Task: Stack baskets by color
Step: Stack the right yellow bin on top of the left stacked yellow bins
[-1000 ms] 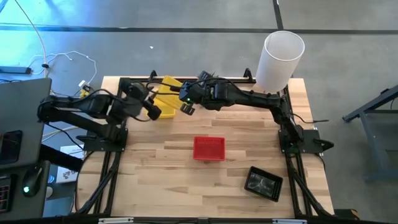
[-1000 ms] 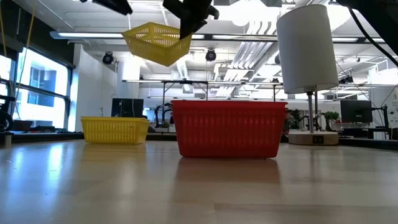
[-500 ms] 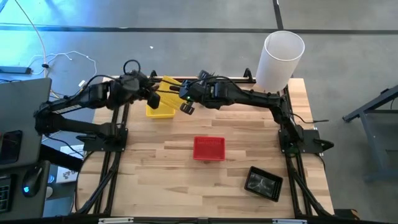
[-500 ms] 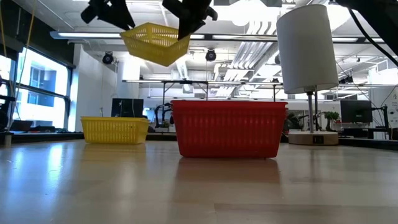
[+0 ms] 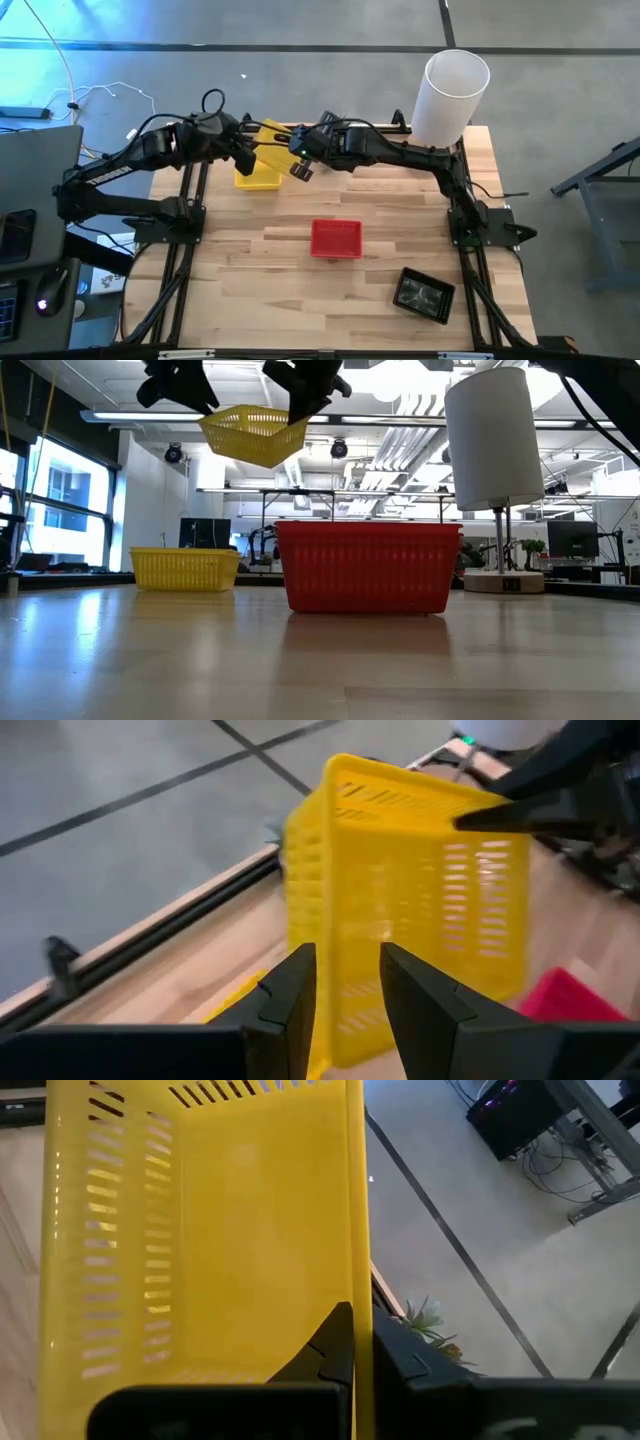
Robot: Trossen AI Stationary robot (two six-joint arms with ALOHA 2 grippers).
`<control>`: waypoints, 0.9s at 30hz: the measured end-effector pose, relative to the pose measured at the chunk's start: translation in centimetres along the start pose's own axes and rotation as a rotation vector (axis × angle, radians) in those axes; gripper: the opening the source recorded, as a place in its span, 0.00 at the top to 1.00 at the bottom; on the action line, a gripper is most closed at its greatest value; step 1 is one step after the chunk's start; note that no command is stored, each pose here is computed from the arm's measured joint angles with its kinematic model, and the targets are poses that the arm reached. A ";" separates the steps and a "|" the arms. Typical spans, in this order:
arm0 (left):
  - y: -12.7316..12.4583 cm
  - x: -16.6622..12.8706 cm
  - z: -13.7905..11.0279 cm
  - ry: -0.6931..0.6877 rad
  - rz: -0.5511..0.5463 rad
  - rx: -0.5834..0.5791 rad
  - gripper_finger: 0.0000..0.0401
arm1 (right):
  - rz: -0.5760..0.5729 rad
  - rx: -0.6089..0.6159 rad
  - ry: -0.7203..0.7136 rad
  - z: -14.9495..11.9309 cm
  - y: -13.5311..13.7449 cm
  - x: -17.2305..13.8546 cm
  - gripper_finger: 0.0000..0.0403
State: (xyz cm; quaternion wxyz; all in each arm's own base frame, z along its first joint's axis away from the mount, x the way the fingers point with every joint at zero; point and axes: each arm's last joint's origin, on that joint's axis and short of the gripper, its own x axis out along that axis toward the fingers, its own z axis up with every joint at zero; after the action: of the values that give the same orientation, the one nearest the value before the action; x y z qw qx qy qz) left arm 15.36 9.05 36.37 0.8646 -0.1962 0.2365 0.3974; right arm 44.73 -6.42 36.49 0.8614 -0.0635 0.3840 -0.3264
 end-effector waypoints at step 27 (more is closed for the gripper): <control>-0.2 2.2 -0.1 0.048 0.137 0.154 0.90 | 0.061 -0.011 -0.017 0.1 0.9 -0.5 1.00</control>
State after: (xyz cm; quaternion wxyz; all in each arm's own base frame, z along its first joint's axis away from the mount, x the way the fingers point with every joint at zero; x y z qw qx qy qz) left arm 16.75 10.14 35.06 0.8421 -0.1222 0.2997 0.4315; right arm 45.03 -5.40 36.53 0.8738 -0.0591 0.3802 -0.2973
